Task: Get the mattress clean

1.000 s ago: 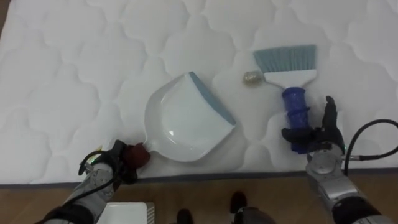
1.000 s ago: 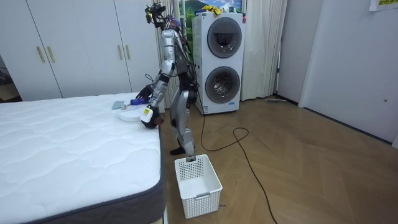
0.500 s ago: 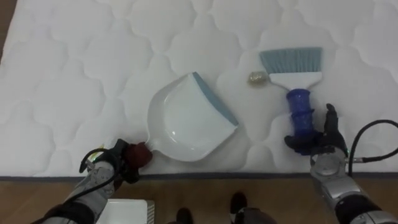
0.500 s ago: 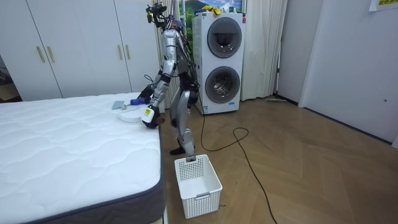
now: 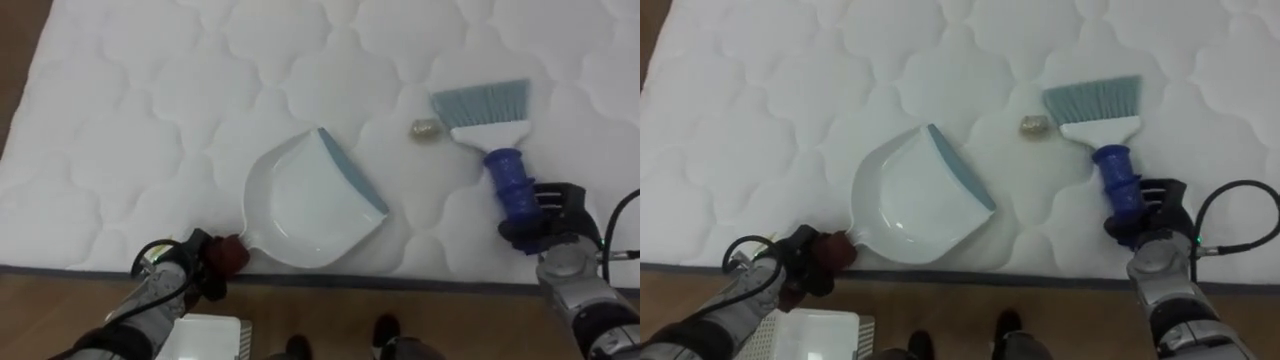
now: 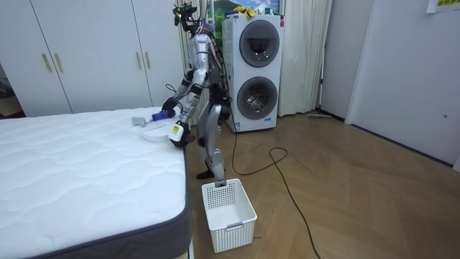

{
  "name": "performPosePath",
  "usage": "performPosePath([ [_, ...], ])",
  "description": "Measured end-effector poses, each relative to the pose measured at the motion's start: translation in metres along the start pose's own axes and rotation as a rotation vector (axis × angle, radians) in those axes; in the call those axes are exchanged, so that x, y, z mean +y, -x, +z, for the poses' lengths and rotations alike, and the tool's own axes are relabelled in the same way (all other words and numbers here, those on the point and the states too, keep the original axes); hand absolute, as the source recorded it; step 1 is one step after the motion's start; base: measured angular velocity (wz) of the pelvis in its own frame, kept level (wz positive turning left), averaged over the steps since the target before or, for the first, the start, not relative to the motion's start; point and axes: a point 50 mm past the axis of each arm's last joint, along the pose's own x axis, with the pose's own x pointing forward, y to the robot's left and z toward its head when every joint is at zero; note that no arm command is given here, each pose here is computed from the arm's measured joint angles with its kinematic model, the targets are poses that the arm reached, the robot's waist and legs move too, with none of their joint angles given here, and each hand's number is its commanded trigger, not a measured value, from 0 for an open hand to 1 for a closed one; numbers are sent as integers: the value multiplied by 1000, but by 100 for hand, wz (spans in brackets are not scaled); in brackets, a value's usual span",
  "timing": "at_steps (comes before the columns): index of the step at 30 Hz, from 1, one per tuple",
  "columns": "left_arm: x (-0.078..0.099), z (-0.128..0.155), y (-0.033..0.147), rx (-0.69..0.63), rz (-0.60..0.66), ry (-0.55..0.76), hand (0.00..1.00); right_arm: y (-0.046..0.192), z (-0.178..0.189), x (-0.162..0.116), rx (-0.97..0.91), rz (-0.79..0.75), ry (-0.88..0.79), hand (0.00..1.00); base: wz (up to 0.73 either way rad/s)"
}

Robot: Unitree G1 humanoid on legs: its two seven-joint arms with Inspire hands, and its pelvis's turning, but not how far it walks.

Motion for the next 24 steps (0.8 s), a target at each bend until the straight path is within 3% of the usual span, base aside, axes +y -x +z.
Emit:
performPosePath([
  [24,3,4,-1,-12,-3,-22,100,0,-12,-4,77,-24,7,100,-1],
])
